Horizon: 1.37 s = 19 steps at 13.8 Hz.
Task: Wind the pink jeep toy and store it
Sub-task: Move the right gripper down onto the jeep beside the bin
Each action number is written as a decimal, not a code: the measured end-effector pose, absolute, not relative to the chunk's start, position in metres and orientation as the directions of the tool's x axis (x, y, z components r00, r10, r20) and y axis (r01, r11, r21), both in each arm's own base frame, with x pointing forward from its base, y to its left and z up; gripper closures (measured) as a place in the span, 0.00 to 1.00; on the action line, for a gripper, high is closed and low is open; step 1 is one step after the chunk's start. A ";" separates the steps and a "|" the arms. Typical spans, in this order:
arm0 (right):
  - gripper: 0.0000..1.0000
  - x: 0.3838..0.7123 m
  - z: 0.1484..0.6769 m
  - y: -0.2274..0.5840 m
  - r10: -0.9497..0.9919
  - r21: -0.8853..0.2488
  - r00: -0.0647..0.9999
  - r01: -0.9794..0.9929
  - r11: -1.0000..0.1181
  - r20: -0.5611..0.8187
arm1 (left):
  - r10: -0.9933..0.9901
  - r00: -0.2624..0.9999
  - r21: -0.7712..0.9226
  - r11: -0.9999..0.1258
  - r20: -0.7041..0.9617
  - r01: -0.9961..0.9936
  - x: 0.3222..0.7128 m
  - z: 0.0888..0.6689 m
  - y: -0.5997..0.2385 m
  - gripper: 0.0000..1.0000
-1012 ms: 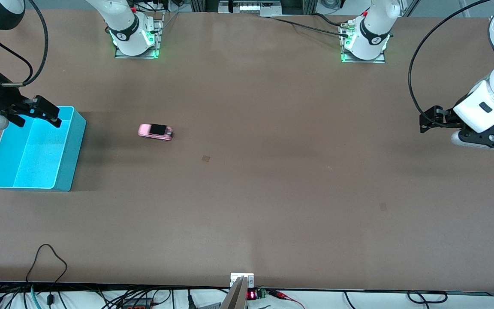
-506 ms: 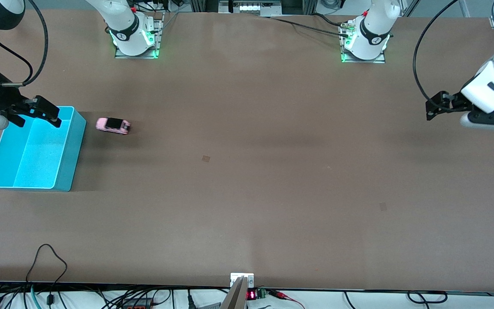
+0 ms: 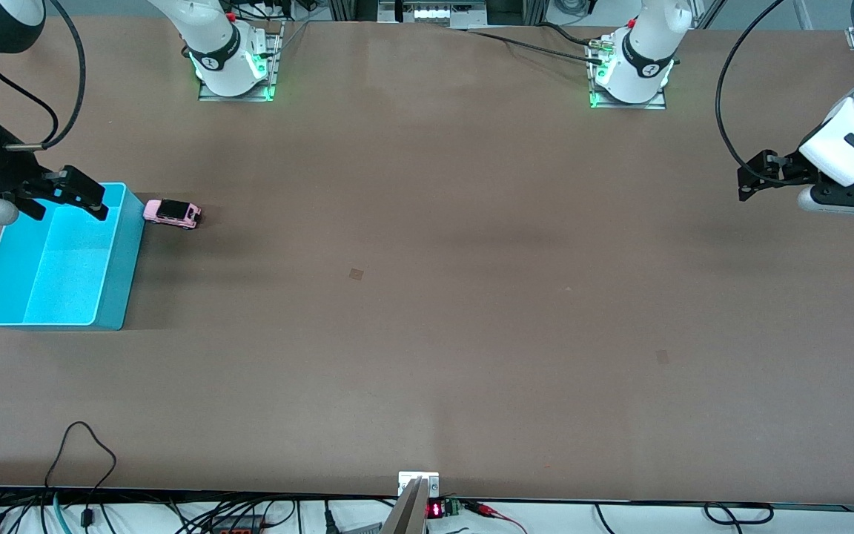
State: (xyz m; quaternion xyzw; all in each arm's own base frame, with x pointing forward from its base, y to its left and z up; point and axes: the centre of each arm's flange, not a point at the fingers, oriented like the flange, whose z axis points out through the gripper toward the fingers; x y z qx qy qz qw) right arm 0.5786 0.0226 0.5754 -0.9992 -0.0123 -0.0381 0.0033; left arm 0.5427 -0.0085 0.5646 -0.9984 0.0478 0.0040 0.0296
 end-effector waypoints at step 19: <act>0.00 0.467 0.276 -0.024 0.915 -0.134 0.395 0.905 -0.404 -0.086 | -0.103 0.994 -0.058 -0.993 -0.025 -0.104 0.538 0.567 -0.013 0.00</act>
